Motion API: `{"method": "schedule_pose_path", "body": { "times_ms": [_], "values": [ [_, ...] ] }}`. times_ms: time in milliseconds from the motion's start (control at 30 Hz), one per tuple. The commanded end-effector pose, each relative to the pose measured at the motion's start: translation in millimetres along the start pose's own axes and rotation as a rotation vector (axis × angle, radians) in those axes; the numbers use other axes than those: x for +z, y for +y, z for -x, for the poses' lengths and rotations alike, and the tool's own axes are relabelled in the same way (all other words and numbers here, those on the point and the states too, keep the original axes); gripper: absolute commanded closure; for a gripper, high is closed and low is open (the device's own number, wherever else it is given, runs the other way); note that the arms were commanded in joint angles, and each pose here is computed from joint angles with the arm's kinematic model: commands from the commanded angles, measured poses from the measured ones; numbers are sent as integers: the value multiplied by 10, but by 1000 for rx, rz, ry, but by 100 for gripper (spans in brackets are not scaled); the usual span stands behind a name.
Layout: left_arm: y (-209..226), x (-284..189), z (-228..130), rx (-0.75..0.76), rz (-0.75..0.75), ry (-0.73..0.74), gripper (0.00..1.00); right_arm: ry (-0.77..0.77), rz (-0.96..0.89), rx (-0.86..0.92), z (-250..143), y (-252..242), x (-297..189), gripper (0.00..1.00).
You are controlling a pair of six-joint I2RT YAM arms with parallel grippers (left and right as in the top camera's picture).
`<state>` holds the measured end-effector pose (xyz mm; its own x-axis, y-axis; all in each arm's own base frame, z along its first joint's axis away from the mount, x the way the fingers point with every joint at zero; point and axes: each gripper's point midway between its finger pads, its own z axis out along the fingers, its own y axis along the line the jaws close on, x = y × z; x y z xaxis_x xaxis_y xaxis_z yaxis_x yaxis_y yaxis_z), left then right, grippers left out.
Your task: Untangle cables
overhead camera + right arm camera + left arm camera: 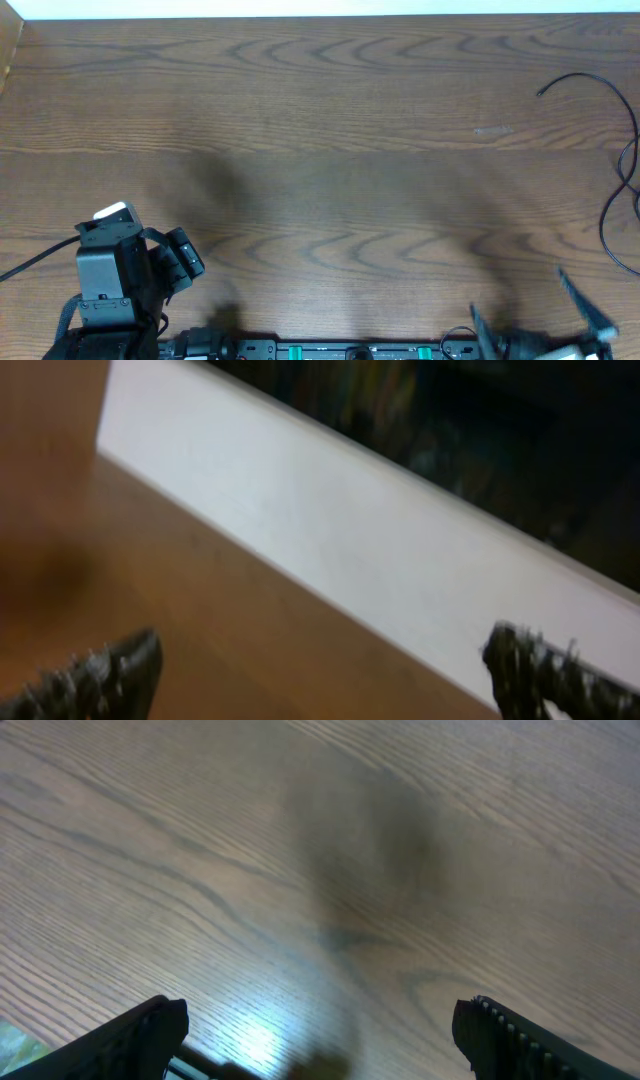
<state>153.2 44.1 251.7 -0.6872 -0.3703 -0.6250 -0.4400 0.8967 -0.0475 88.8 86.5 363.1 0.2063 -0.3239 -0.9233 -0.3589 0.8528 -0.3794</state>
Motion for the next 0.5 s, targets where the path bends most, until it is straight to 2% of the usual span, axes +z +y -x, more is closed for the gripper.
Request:
{"method": "schedule_pose_path", "body": {
  "times_ms": [0,333,467],
  "values": [
    [9,-30,24,0,0,-13,10,22,-30,143,-240,-129,192,1],
    [8,-30,25,0,0,-13,9,22,-429,476,-981,-918,479,1],
    [8,-30,26,0,0,-13,9,33,-454,548,-1321,-952,599,1]
  ]
}}
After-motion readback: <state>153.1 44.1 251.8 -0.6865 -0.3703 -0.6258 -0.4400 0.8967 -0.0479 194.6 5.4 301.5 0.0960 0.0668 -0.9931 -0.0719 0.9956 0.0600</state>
